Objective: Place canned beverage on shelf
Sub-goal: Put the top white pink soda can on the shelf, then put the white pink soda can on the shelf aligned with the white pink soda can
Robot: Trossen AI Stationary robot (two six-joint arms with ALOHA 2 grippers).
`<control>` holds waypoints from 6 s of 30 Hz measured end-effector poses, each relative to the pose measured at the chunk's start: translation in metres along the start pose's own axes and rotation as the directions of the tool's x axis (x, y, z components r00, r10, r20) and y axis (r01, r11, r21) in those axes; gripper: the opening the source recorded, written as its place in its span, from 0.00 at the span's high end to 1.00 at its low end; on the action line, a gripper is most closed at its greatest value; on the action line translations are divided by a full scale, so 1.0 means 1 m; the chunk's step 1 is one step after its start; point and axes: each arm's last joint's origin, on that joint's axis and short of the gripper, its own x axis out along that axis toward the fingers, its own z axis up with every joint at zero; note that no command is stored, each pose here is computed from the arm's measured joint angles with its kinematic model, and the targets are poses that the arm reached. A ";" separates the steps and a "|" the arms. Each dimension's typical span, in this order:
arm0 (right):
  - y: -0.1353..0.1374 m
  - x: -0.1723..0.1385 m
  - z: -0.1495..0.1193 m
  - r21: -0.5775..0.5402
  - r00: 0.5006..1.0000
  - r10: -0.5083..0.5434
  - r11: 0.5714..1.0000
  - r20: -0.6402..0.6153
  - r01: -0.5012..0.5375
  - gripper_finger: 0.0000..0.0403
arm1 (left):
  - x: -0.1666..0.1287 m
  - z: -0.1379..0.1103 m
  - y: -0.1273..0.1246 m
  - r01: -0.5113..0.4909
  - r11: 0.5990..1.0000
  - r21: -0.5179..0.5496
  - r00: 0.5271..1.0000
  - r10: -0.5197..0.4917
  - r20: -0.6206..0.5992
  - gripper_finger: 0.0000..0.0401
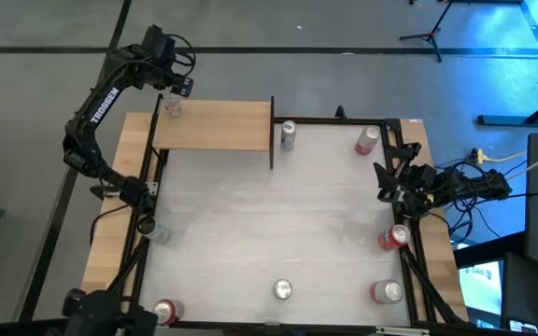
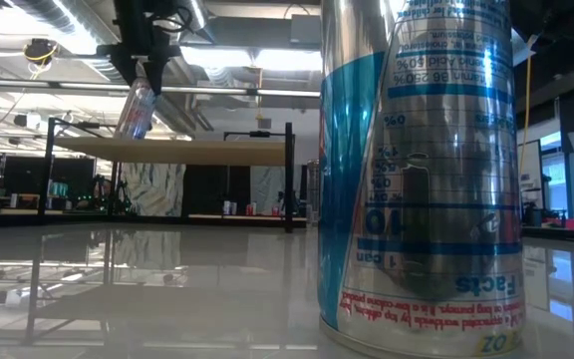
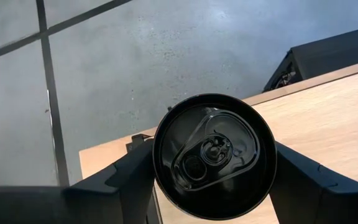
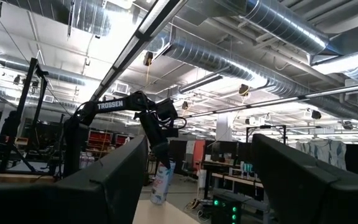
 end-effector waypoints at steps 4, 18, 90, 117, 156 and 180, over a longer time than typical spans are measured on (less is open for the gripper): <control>0.000 0.000 0.000 0.000 1.000 0.000 1.000 0.000 0.000 0.29 | 0.000 0.000 0.000 0.000 1.000 0.013 1.000 0.000 0.000 0.38; 0.000 0.000 0.000 -0.012 1.000 -0.001 1.000 0.002 0.001 0.29 | 0.000 0.000 0.000 -0.003 1.000 0.017 1.000 0.003 0.002 0.29; 0.052 0.053 -0.021 0.205 0.923 0.298 0.946 -0.243 -0.251 0.29 | -0.143 -0.135 -0.106 0.433 0.798 0.418 0.897 -0.428 -0.113 0.30; 0.096 0.104 -0.044 0.104 0.859 0.308 0.951 -0.408 -0.292 0.29 | -0.121 -0.229 -0.131 0.504 0.790 0.349 0.823 -0.317 -0.471 0.30; 0.098 0.108 -0.033 0.166 0.864 0.439 0.897 -0.246 -0.409 0.29 | -0.107 -0.306 -0.090 0.421 0.849 0.319 0.818 -0.204 -0.538 0.30; 0.099 0.107 -0.032 0.182 0.853 0.467 0.883 -0.234 -0.434 0.29 | -0.083 -0.333 -0.084 0.314 0.865 0.390 0.790 -0.010 -0.613 0.30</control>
